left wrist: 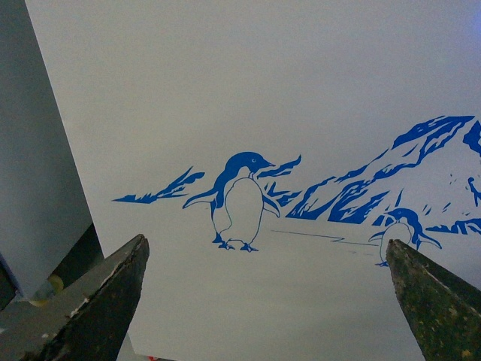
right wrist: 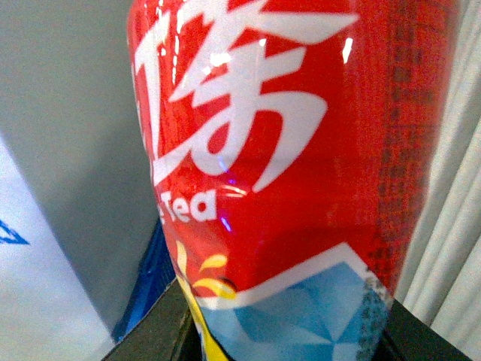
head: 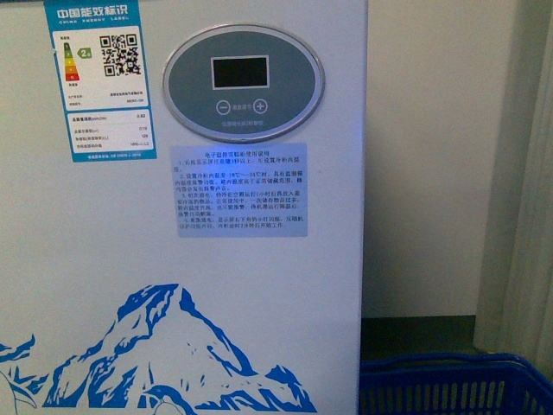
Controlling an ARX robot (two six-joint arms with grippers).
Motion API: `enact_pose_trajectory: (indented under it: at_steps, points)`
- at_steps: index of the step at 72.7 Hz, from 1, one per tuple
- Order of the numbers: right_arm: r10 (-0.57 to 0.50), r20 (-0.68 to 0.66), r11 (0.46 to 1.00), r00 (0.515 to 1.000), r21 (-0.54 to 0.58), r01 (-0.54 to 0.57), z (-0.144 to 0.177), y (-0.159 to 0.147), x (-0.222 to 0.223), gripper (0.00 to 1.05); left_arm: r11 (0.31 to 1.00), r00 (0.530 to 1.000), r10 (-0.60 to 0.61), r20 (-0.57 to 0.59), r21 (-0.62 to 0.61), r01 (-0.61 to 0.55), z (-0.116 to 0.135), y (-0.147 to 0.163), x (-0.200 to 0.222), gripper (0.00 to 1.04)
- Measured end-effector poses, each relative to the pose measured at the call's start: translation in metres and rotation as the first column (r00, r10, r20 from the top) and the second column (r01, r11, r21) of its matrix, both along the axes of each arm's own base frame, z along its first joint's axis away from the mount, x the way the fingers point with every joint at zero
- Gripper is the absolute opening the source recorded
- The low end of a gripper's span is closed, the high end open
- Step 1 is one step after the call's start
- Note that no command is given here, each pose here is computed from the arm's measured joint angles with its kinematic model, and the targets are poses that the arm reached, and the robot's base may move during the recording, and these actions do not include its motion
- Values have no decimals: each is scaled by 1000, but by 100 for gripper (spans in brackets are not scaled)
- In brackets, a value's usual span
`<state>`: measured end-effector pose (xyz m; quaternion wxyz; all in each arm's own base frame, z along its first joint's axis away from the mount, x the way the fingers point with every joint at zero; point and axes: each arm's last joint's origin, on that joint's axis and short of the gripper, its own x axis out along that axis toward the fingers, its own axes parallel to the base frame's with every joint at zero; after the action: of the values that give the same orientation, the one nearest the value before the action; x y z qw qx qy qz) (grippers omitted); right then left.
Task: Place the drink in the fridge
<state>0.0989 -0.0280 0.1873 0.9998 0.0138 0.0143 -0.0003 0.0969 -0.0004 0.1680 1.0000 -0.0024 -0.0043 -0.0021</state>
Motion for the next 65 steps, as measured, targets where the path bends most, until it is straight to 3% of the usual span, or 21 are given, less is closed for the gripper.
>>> enact_pose_trajectory:
  at_steps: [17,51,65]
  points:
    - [-21,-15,1000,1000,-4,21,-8,-2,0,37,1000,1000,0,0,0,0,0,0,0,97]
    - [-40,23,999,999,-24,40,-20,23,-1,37,1000,1000,0,0,0,0,0,0,0,97]
    - [8,22,1000,1000,-24,-7,-20,28,-1,37,1000,1000,0,0,0,0,0,0,0,97]
